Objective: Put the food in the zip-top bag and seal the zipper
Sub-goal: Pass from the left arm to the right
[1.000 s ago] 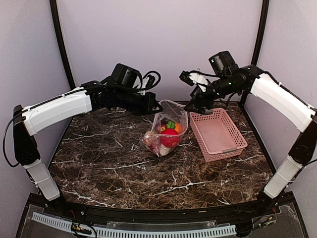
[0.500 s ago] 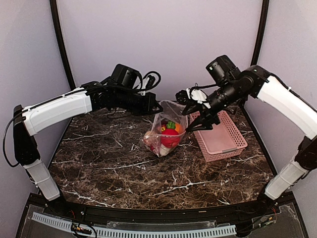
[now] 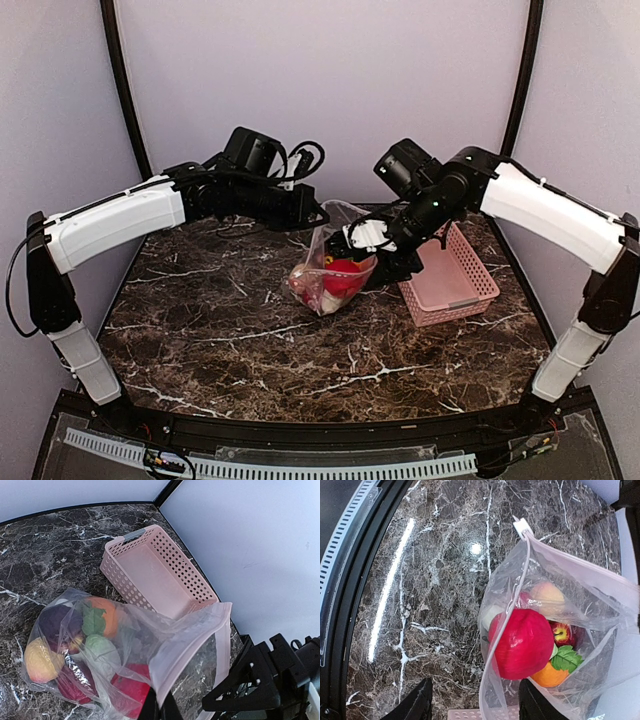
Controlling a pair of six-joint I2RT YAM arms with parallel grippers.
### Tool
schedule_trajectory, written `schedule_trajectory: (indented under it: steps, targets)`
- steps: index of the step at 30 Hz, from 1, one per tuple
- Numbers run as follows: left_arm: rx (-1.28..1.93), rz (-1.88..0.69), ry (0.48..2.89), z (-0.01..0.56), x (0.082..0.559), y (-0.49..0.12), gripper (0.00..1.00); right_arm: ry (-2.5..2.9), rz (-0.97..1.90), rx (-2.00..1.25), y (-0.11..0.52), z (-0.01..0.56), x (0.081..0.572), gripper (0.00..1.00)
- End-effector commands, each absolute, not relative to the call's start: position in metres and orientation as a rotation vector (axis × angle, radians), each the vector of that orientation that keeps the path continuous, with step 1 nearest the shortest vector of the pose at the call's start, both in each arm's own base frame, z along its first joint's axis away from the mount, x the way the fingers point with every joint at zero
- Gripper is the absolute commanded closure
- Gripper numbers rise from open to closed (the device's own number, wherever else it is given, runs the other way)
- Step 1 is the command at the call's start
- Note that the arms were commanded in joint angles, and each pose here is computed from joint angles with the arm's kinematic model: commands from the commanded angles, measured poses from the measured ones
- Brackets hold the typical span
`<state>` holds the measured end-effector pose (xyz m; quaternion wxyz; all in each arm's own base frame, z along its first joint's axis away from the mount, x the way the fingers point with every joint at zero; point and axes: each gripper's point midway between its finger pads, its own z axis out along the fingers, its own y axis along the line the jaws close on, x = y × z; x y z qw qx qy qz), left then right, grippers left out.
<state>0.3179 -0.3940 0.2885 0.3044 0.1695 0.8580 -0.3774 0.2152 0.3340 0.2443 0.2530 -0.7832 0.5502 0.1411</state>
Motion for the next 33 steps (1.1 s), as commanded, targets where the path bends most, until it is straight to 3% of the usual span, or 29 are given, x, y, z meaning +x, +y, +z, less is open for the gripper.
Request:
schedule_trajectory:
  steps: [1, 4, 8, 11, 14, 18, 20, 25, 33]
  targets:
    - [0.466, -1.024, 2.230, 0.307, 0.318, -0.393, 0.99, 1.545, 0.256, -2.171, 0.332, 0.218, 0.229, 0.47]
    - [0.472, -1.016, 2.227, 0.308, 0.318, -0.391, 0.99, 1.568, 0.209, -2.177, 0.334, 0.213, 0.236, 0.59]
    - [0.484, -0.989, 2.217, 0.310, 0.320, -0.388, 0.99, 1.554, 0.184, -2.171, 0.343, 0.217, 0.241, 0.89]
    - [0.530, -0.958, 2.162, 0.318, 0.319, -0.384, 0.93, 1.536, 0.188, -2.119, 0.354, 0.232, 0.247, 1.00]
    - [0.579, -0.823, 2.043, 0.336, 0.323, -0.365, 0.82, 1.529, 0.210, -2.056, 0.365, 0.250, 0.253, 1.00]
    - [0.476, -0.636, 1.795, 0.389, 0.314, -0.303, 0.35, 1.509, 0.250, -2.001, 0.374, 0.269, 0.255, 1.00]
    - [0.461, -0.623, 1.694, 0.399, 0.300, -0.282, 0.25, 1.504, 0.264, -1.979, 0.378, 0.273, 0.256, 1.00]
    - [0.463, -0.673, 1.690, 0.364, 0.276, -0.266, 0.21, 1.526, 0.292, -1.932, 0.385, 0.272, 0.260, 1.00]
    - [0.463, -0.931, 1.690, 0.316, 0.244, -0.274, 0.33, 1.565, 0.325, -1.860, 0.393, 0.277, 0.267, 1.00]
